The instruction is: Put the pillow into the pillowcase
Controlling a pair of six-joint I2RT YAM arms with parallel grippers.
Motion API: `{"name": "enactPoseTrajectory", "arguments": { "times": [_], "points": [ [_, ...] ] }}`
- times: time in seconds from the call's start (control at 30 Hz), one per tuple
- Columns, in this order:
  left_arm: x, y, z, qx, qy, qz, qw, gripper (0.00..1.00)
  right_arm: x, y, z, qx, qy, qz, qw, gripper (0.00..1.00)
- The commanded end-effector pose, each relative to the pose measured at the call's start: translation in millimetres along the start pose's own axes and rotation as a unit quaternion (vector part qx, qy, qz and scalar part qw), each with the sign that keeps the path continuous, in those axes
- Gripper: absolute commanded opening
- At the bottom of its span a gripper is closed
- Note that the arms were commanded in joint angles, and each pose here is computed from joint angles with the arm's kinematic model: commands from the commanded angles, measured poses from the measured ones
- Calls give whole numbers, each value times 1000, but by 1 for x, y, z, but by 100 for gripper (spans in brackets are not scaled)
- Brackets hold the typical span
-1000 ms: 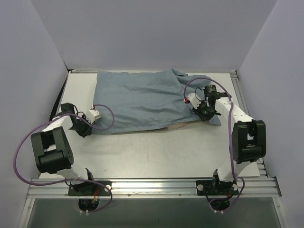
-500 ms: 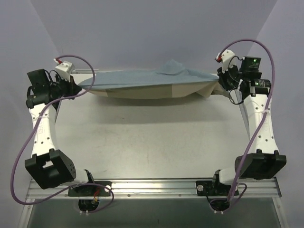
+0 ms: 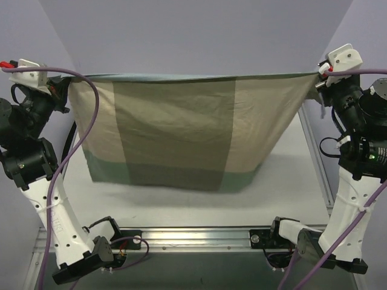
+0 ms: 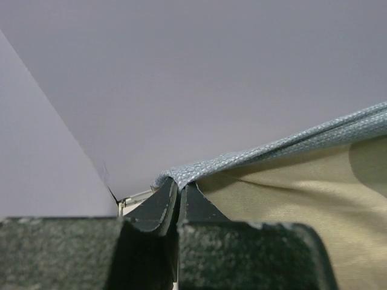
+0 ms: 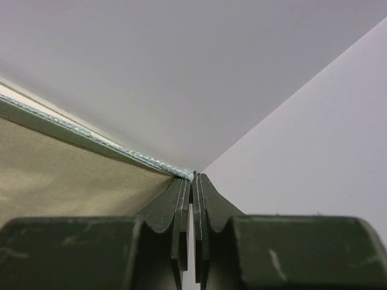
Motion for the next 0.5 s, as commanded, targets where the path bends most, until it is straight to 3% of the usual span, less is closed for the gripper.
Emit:
{"name": "enactPoseTrajectory", "arguments": {
  "times": [0.0,0.23,0.4,0.43,0.47],
  "points": [
    [40,-26,-21,13,-8,95,995,0,-36,-46,-26,43,25,-90,995,0],
    [18,-93,-128,136,1,53,989,0,-22,-161,-108,101,-13,-31,994,0],
    [16,-166,-220,227,13,33,973,1,7,-256,-166,142,-21,-5,990,0],
    [21,-179,-229,242,17,40,969,20,8,-271,-171,152,-13,-14,988,27],
    [37,-197,-205,223,6,55,973,48,-3,-283,-151,133,2,-44,990,46]
  ]
}}
Point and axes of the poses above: each gripper's point midway between its finger pads, its own y axis back along the fingers, its own x axis along the line the jaws close on, z = x × y, the point moved 8 cm from there along y, back along the fingers, and after that the axes turned 7 degrees about -y, right-handed, at the moved point
